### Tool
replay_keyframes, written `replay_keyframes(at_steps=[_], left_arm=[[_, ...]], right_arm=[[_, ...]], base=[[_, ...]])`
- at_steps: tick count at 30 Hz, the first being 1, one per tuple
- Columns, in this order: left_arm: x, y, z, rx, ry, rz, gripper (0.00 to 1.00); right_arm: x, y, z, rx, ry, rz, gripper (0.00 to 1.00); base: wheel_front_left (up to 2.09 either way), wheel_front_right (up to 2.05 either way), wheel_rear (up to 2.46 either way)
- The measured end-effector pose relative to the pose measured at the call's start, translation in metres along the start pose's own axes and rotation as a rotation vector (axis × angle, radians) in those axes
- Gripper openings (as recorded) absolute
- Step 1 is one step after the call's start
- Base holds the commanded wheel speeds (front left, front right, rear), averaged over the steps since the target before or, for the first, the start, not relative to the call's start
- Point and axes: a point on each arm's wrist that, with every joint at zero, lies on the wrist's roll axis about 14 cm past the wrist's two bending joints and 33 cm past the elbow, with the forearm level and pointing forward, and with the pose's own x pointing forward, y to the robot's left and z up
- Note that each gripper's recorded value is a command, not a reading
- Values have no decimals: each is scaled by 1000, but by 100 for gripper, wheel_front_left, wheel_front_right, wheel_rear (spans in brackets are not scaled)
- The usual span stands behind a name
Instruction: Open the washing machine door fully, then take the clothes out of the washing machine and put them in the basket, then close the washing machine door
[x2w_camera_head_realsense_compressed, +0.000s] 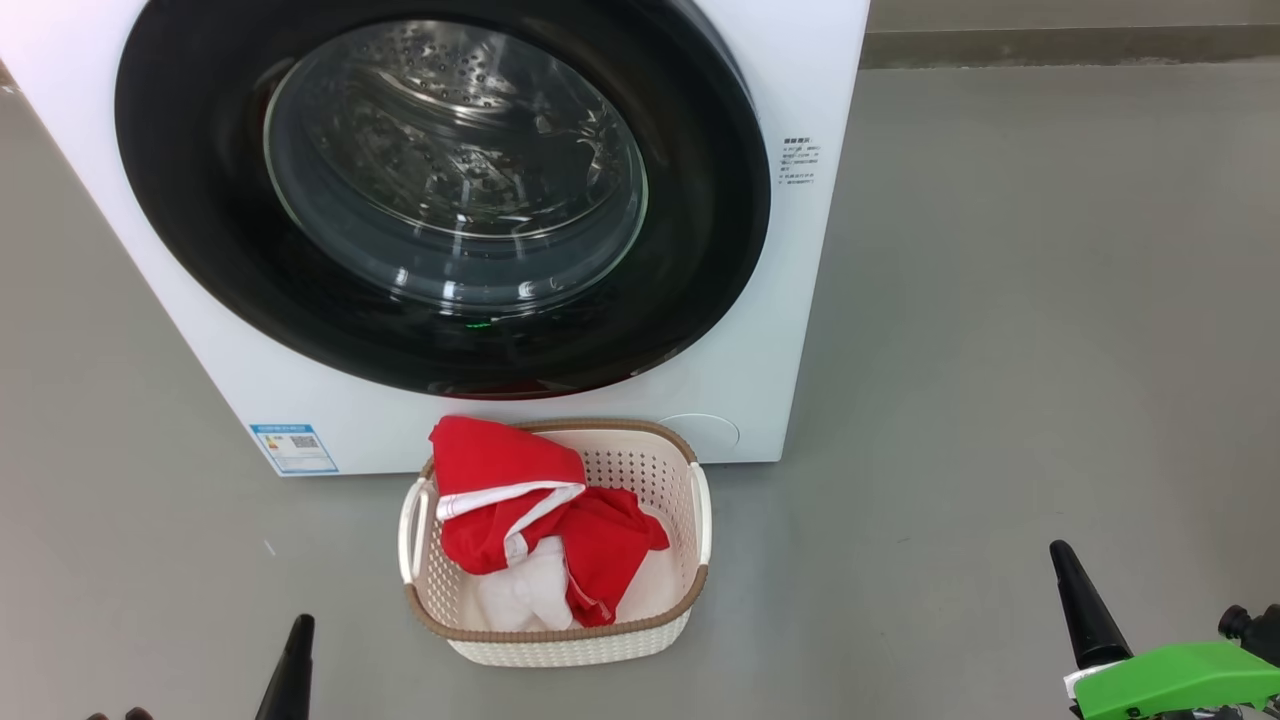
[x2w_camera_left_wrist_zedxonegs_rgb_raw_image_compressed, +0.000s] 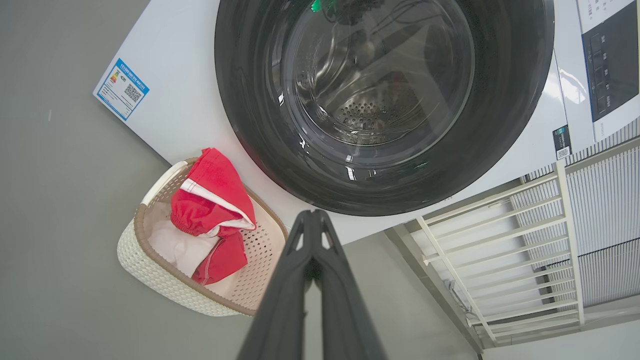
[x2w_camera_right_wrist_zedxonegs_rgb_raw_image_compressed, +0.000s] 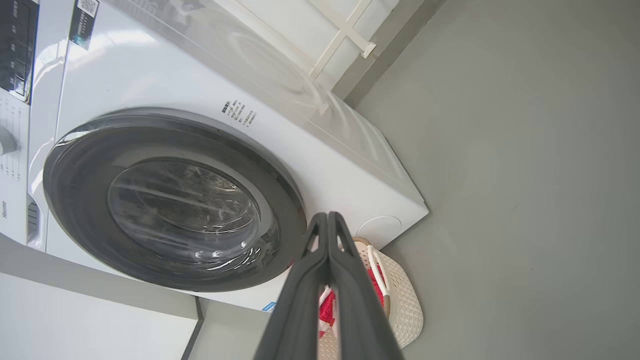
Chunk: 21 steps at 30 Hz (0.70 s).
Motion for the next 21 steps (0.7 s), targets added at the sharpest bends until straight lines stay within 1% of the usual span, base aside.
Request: replay_keyframes(at_steps=[8, 16, 21], left_arm=[[0, -1, -1, -84, 8, 1, 0], [5, -9, 1, -172, 5, -20, 0], [6, -10, -1, -224, 14, -23, 0]], right_arm=[[3, 4, 2, 84, -1, 9, 0], [5, 7, 2, 161, 6, 18, 0], [9, 15, 7, 216, 1, 42, 0]], base=[[0, 0, 0], [0, 0, 0], [0, 0, 0]])
